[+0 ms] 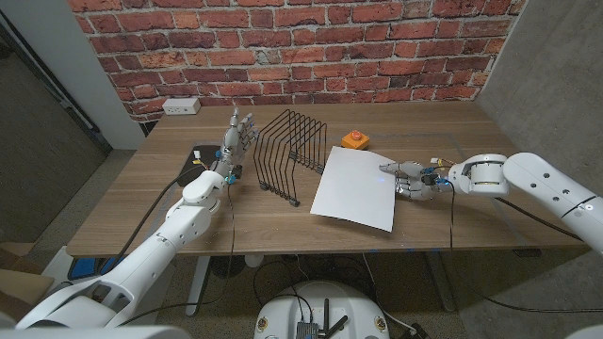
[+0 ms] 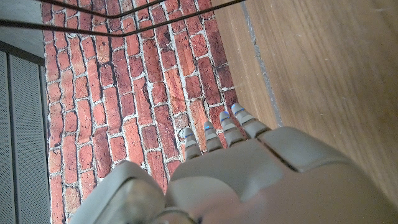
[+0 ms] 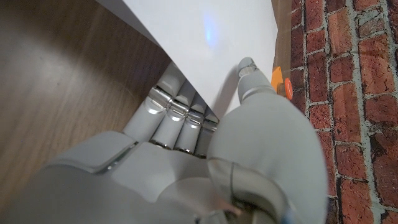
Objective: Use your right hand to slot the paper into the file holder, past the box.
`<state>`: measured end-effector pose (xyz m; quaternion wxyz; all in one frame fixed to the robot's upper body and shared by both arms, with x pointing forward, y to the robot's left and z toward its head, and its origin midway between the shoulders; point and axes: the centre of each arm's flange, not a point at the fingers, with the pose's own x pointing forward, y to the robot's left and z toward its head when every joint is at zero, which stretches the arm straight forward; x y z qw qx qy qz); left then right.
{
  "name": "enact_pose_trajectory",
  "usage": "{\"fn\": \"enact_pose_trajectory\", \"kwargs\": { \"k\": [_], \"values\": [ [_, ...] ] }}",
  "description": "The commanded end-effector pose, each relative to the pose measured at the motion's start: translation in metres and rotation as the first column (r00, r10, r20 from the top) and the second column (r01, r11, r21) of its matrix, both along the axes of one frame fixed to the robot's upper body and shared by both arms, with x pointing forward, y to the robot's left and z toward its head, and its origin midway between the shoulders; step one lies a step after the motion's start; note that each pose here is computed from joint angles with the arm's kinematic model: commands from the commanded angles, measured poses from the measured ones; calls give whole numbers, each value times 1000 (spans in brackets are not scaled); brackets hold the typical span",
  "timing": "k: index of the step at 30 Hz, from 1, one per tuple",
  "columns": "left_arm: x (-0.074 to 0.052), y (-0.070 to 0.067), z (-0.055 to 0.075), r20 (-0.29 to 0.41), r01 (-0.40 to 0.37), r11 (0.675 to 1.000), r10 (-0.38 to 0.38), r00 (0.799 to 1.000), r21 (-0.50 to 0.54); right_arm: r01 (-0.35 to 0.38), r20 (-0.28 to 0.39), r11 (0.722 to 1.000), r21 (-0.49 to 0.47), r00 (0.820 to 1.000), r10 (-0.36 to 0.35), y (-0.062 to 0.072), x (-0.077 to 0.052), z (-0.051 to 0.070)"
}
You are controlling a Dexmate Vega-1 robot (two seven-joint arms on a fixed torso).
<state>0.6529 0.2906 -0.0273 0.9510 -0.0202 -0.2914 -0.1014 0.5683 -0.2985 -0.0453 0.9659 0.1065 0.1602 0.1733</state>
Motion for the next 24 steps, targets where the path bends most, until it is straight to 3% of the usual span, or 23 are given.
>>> {"fn": "enact_pose_trajectory", "kwargs": {
  "k": [1,24],
  "values": [
    [0,0,0,0,0,1000,0,1000,0,13,4,1000,2,1000,-13,-2,-1,-1],
    [0,0,0,0,0,1000,0,1000,0,20,-1,1000,-3,1000,-20,-3,-2,2]
  ]
}}
